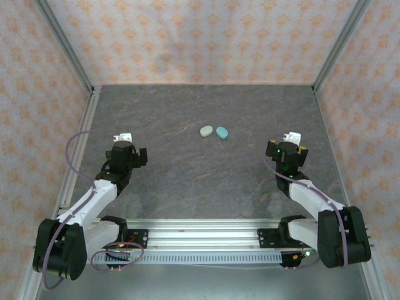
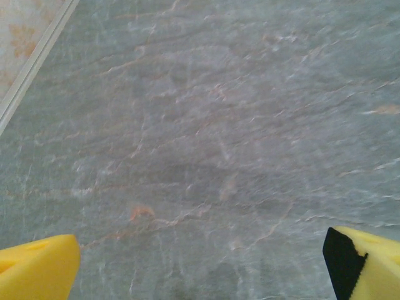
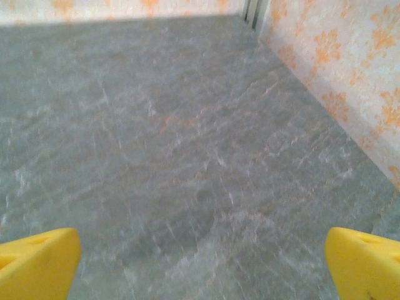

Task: Insert wireless bluetooth earbuds into charging case

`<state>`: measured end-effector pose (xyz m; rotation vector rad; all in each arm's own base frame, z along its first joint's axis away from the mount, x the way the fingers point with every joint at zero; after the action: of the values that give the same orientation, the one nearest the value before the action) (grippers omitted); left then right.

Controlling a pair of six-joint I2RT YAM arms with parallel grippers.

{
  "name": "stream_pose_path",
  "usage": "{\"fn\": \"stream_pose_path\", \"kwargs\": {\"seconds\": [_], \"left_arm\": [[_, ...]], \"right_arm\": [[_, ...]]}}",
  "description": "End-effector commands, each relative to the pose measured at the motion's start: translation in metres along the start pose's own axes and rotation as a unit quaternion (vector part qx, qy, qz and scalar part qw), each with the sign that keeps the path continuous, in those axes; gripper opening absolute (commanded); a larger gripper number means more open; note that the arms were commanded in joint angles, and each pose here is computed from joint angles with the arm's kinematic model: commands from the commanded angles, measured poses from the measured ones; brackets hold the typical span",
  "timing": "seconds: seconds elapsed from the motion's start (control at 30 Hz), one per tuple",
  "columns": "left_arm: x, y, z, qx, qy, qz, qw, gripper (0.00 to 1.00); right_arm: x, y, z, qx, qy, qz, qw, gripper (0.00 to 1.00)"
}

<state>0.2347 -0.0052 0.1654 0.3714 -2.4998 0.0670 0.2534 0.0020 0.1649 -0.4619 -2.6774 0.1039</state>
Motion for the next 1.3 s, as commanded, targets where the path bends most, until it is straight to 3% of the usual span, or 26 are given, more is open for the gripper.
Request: {"fn": "stream_pose_path", "kwargs": {"seconds": [0.0,0.4,0.53,0.67,0.9,1.27], "left_arm": [[-0.001,0.008,-0.004,0.025,-0.072,-0.041,0.996,1.0],[-0.003,0.009,0.003,0.032,-0.163,-0.025,0.986,1.0],[-0.011,0.002,0.0,0.026,-0.176,-0.005,0.984,1.0],[-0.026,-0.005,-0.009,0.02,-0.176,-0.001,0.984,1.0],[-0.056,-0.018,-0.013,-0.009,-0.141,0.003,0.99,1.0],[-0.074,-0.011,-0.013,0.012,-0.109,0.019,0.994,1.0]], "right_arm": [[-0.007,-0.003,-0.007,-0.051,-0.062,0.038,0.996,0.99],[-0.029,0.001,0.015,-0.083,-0.106,0.042,0.99,0.99],[-0.031,0.003,0.017,-0.077,-0.092,0.02,0.993,0.99],[-0.04,0.004,0.026,-0.083,-0.105,0.022,0.991,0.99],[-0.055,0.008,0.016,-0.068,-0.036,0.021,0.997,1.0],[-0.054,0.008,0.017,-0.066,-0.049,0.015,0.996,0.99]]}}
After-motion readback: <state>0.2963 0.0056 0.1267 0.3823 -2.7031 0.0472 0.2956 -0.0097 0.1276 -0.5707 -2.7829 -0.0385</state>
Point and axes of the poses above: each hand's point on the last joint's axis, 136 mm out from that joint toward the fingers, its own x axis back along the fingers, its own y axis along the line the jaws close on, z = x × y, the point moved 10 cm from there along x, back along the fingers, and after that the axes turned 4 degrees about x, right-handed, at the moved point
